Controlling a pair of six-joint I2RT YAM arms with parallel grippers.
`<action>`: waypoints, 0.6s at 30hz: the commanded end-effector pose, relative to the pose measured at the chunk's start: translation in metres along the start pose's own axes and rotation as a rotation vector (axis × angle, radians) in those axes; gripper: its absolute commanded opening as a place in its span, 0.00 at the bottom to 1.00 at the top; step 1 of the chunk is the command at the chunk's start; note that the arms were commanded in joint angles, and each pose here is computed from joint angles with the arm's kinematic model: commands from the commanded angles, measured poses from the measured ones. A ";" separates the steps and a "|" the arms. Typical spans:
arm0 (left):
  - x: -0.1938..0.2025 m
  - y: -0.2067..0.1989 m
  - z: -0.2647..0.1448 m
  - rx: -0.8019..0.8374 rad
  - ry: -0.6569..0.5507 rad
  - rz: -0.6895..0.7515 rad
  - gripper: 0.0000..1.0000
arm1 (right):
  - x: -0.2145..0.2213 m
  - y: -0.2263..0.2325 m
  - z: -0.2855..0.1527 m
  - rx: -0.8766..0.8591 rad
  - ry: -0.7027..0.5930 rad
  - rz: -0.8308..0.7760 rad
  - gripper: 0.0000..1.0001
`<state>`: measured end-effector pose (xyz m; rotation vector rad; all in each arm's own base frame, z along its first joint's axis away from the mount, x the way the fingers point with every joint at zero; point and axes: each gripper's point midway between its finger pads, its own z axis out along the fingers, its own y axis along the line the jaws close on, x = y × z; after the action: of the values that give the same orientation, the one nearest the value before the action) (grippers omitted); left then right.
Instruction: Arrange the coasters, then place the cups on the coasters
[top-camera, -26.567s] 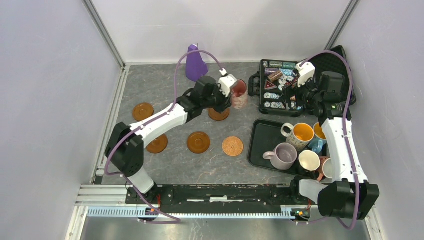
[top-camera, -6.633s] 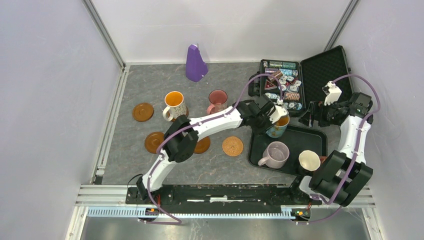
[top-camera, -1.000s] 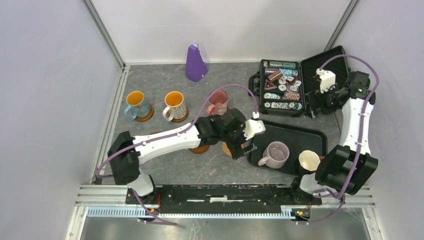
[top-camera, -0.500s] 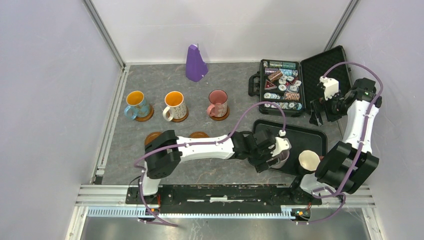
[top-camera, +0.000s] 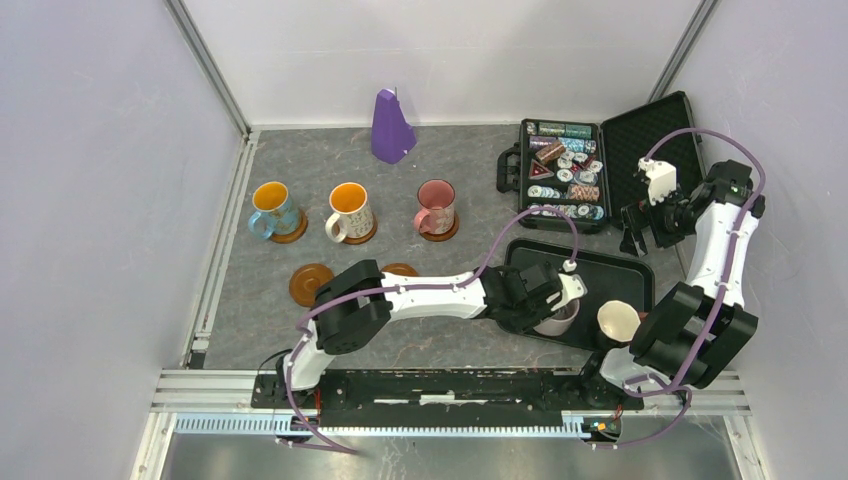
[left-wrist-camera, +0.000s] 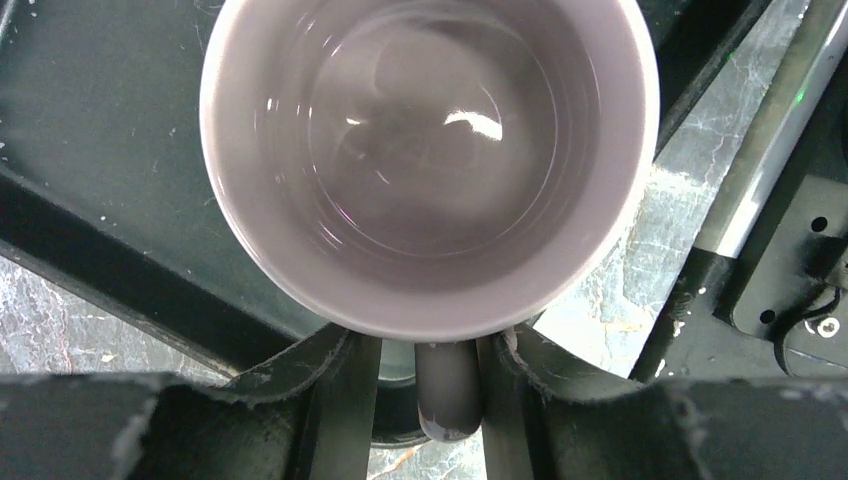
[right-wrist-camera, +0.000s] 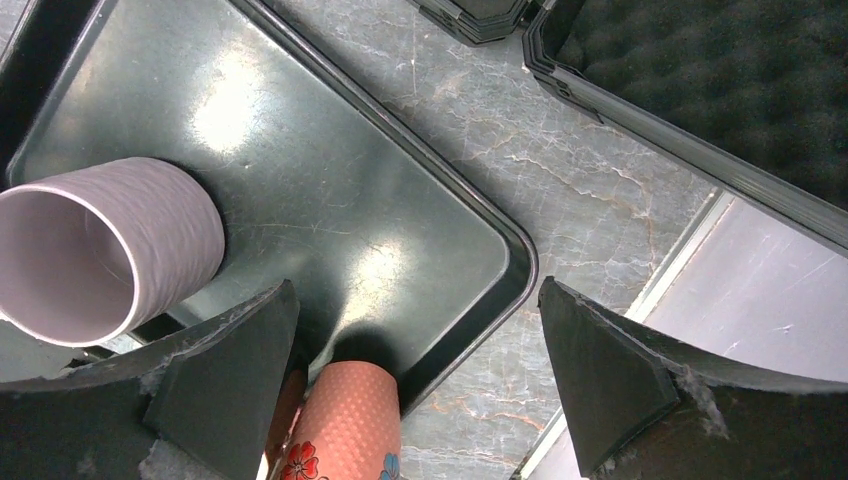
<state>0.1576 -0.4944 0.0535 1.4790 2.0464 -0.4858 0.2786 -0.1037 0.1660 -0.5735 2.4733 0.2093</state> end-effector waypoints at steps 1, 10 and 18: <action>-0.020 0.006 0.005 -0.036 -0.045 0.004 0.45 | -0.002 0.007 -0.004 -0.011 -0.030 -0.015 0.98; -0.019 0.012 0.012 -0.045 -0.033 -0.022 0.26 | -0.001 0.004 -0.005 0.000 -0.025 -0.008 0.98; -0.058 0.021 -0.017 -0.080 -0.170 -0.031 0.02 | -0.001 0.006 0.000 -0.025 -0.031 0.019 0.98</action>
<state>0.1674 -0.5016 0.0443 1.4612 2.0548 -0.4509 0.2755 -0.1038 0.1632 -0.5626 2.4796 0.2227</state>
